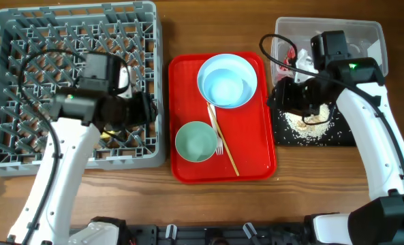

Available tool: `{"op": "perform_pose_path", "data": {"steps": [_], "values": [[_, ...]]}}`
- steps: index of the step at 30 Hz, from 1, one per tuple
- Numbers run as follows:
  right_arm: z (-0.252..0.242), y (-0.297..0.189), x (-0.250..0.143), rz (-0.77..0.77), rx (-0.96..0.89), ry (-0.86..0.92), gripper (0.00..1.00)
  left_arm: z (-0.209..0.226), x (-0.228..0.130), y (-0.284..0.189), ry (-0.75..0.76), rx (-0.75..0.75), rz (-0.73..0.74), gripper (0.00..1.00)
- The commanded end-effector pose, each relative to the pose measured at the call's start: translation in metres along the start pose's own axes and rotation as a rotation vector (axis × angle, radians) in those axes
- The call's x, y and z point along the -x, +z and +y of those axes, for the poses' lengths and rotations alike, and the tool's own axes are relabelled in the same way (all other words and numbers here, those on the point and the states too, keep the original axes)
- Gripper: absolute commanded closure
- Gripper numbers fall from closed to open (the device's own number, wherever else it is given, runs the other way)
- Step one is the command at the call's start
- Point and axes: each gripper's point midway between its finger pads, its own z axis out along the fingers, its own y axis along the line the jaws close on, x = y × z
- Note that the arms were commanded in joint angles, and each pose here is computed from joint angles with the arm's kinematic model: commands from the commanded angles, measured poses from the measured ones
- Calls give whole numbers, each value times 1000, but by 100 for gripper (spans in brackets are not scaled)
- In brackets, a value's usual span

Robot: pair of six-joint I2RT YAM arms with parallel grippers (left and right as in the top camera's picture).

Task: Sort waste into correct bins and load items into the dishwasher rack
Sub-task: 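Grasp the green bowl on the red tray with the left gripper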

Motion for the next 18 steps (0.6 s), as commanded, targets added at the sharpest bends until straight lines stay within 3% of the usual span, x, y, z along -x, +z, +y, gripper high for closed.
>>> {"op": "perform_pose_path", "data": {"steps": [1,3,4,5,6,15,17,18], "values": [[-21,-5,4,-30,-128,12,51,-30,-2,6,129,1,-24,46],[-28,-6,4,-37,-164,60,47,-56,-4,12,205,-40,-42,41],[-33,-8,4,-36,-169,72,18,-76,-10,20,264,-65,-35,38],[-37,-9,5,-38,-170,87,4,-87,-18,31,304,-71,-7,36],[-41,-11,5,-37,-173,100,0,-94,-26,39,327,-69,21,36],[-50,-14,2,-22,-184,129,0,-123,-117,155,534,41,345,39],[-52,-14,2,-26,-200,127,0,-124,-127,170,562,61,366,45],[-52,-14,2,-26,-201,124,0,-121,-128,174,576,91,359,55]]}}
